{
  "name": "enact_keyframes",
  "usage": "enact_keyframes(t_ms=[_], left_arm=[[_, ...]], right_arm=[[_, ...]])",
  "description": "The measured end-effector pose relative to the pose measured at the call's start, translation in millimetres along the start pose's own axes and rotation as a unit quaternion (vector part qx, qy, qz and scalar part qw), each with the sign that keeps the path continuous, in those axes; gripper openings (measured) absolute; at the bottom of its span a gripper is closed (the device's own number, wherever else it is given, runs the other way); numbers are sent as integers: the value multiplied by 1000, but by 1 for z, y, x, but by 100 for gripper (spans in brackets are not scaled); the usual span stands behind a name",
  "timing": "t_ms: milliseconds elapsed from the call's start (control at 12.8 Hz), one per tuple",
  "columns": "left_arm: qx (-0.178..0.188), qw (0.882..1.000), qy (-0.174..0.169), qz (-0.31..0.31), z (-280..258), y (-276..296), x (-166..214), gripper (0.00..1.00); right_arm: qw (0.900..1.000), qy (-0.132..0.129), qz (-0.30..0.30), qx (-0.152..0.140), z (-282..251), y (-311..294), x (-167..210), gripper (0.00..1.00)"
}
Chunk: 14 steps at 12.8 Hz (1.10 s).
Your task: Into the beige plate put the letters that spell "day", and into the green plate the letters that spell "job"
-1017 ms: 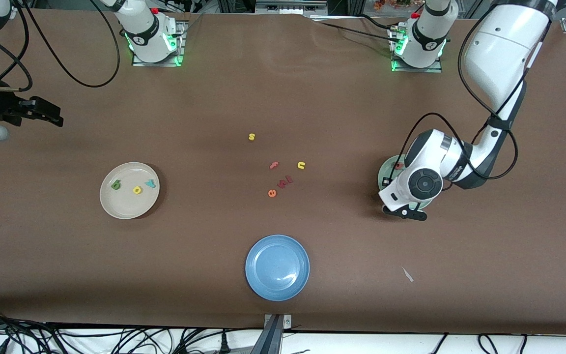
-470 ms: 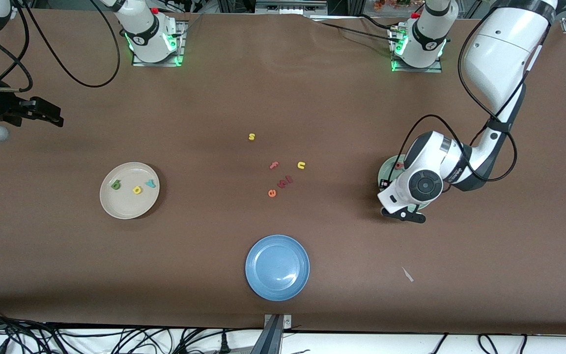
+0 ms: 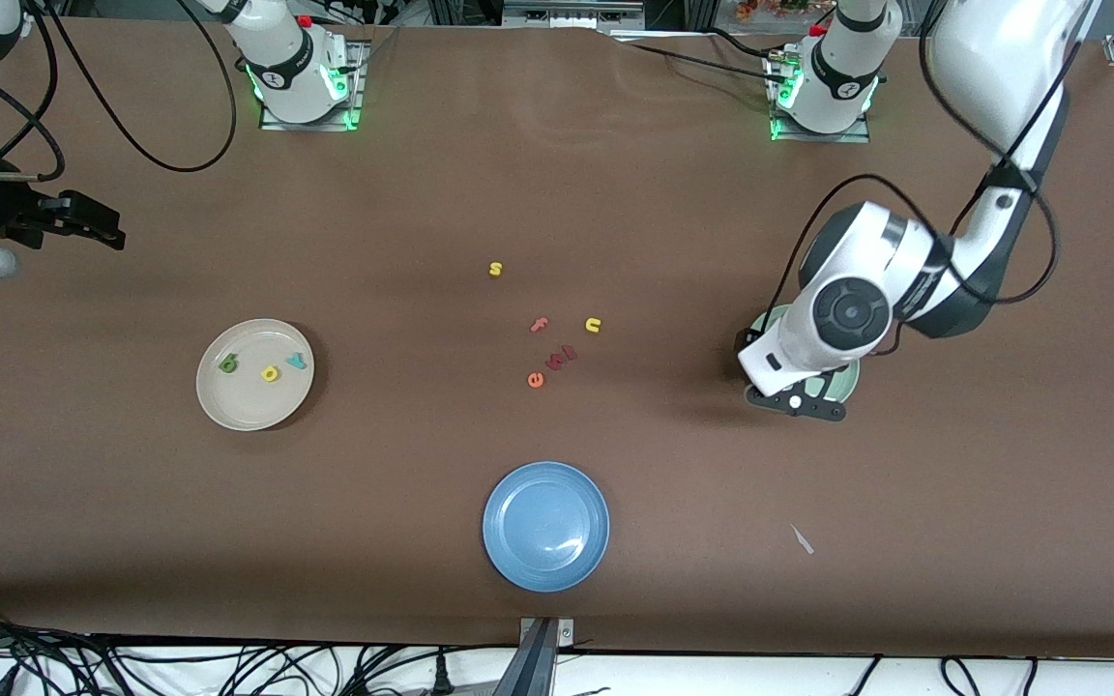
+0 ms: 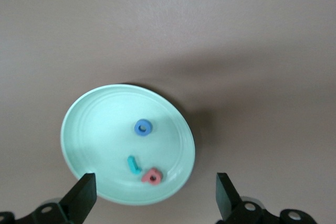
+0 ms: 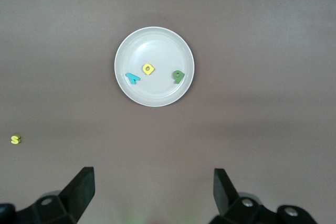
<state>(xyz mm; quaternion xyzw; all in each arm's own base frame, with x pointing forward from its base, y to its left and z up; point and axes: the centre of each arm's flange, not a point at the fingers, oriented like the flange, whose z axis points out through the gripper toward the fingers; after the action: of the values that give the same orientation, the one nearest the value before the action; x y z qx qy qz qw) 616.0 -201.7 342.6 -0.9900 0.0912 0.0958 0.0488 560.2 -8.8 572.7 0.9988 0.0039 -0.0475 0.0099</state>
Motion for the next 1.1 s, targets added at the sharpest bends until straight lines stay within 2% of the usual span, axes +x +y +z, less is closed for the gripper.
enact_keyframes(t_ms=[235, 391, 548, 704, 1096], left_arm=[[-23, 999, 39, -27, -78, -12, -17, 100], [-30, 996, 77, -45, -133, -23, -39, 100], [-30, 991, 101, -80, -177, -57, -66, 100], [-44, 988, 112, -98, -200, -104, -92, 100], [-44, 982, 117, -145, -200, -216, -150, 100]], right_arm=[[1000, 0, 0, 0, 0, 0, 0, 100], [1000, 0, 0, 0, 0, 0, 0, 100], [1000, 0, 0, 0, 0, 0, 0, 100], [1000, 0, 0, 0, 0, 0, 0, 100], [1000, 0, 0, 0, 0, 0, 0, 100]])
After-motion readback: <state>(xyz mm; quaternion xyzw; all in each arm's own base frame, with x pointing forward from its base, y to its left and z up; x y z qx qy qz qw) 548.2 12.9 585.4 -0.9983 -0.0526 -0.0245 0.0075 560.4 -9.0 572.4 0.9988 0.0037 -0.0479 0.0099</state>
